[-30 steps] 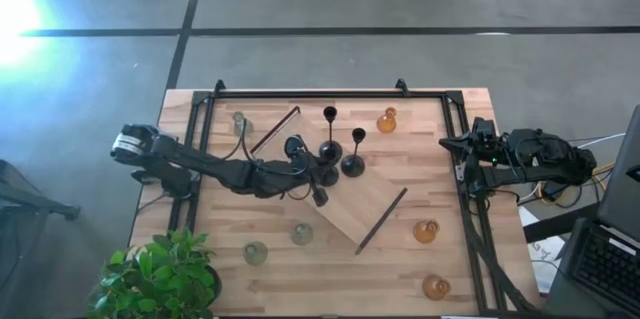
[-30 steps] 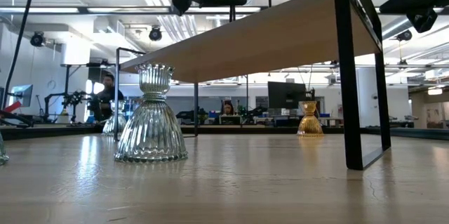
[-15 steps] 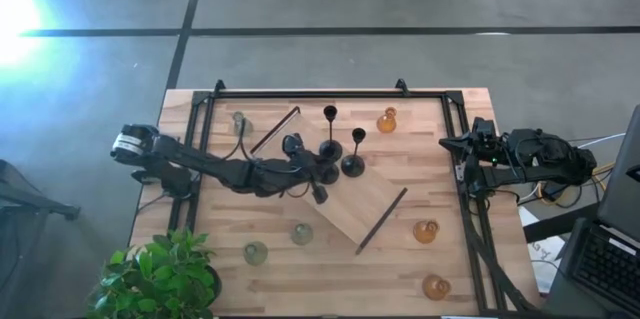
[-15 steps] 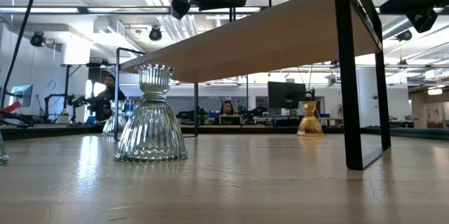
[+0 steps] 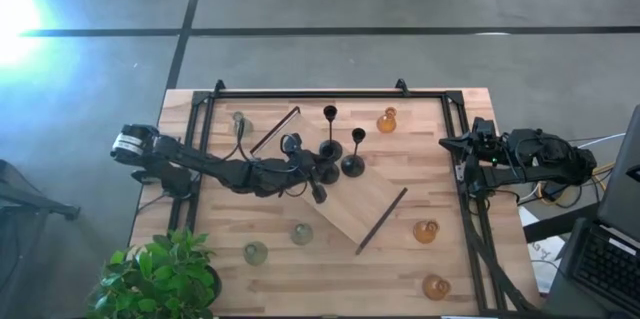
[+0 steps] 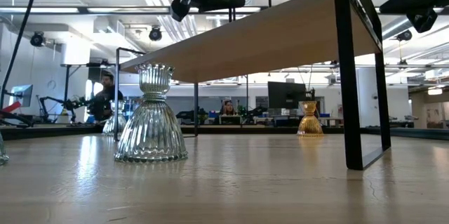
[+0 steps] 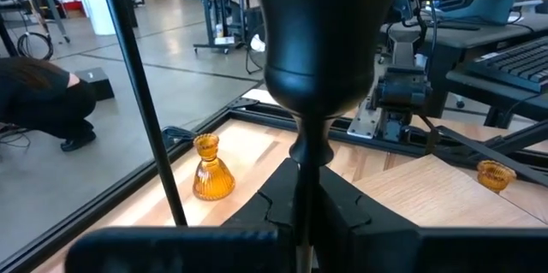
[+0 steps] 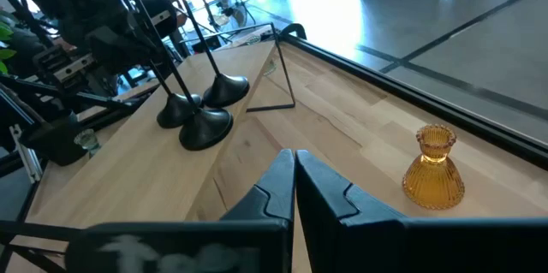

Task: Pick & Place candle stick holders
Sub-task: Put the black candle holder on the shelf

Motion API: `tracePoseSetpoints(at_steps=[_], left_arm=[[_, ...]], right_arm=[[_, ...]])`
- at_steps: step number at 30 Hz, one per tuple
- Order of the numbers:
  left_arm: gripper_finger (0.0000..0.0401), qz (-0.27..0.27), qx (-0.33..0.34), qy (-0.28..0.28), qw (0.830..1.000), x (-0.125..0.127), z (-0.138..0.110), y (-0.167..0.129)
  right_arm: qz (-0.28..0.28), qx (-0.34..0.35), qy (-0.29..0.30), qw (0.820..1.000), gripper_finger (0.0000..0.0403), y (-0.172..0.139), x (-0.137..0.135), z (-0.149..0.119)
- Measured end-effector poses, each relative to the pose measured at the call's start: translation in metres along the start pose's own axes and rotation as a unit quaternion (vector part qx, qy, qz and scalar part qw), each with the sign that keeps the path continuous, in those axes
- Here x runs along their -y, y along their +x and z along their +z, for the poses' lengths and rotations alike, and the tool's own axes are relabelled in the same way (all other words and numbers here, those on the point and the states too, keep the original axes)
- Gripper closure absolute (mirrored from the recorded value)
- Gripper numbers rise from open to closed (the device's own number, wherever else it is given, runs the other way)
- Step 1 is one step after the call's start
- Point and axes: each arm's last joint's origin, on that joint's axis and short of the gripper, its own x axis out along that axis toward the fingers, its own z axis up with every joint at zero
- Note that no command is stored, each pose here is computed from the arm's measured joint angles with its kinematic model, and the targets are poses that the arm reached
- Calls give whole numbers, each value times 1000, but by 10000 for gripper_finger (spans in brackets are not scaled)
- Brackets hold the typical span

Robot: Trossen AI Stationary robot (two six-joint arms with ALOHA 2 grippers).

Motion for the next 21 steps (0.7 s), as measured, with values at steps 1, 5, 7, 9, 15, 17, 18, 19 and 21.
tracePoseSetpoints(at_steps=[1, 5, 7, 9, 15, 17, 18, 19, 21], left_arm=[[380, -1, 0, 0, 1000, 0, 0, 0], [376, -12, -2, -3, 1000, 1, 0, 0], [373, -17, -5, -1, 1000, 1, -1, 0], [370, -20, -7, 0, 1000, 1, -2, 0], [368, -24, -5, -11, 1000, 2, -1, 0], [364, -25, -5, -12, 1000, 2, -1, 0], [361, -25, -5, -12, 1000, 2, -1, 0], [357, -26, -5, -11, 1000, 2, -1, 0], [348, -27, -5, -9, 1000, 2, -1, 0]], right_arm=[[0, 0, 0, 1000, 394, 0, 0, 0], [0, 0, 0, 1000, 394, 0, 0, 0], [0, 0, 0, 1000, 394, 0, 0, 0], [0, 0, 0, 1000, 394, 0, 0, 0], [0, 0, 0, 1000, 394, 0, 0, 0], [0, 0, 0, 1000, 394, 0, 0, 0], [0, 0, 0, 1000, 394, 0, 0, 0], [0, 0, 0, 1000, 394, 0, 0, 0], [0, 0, 0, 1000, 394, 0, 0, 0]])
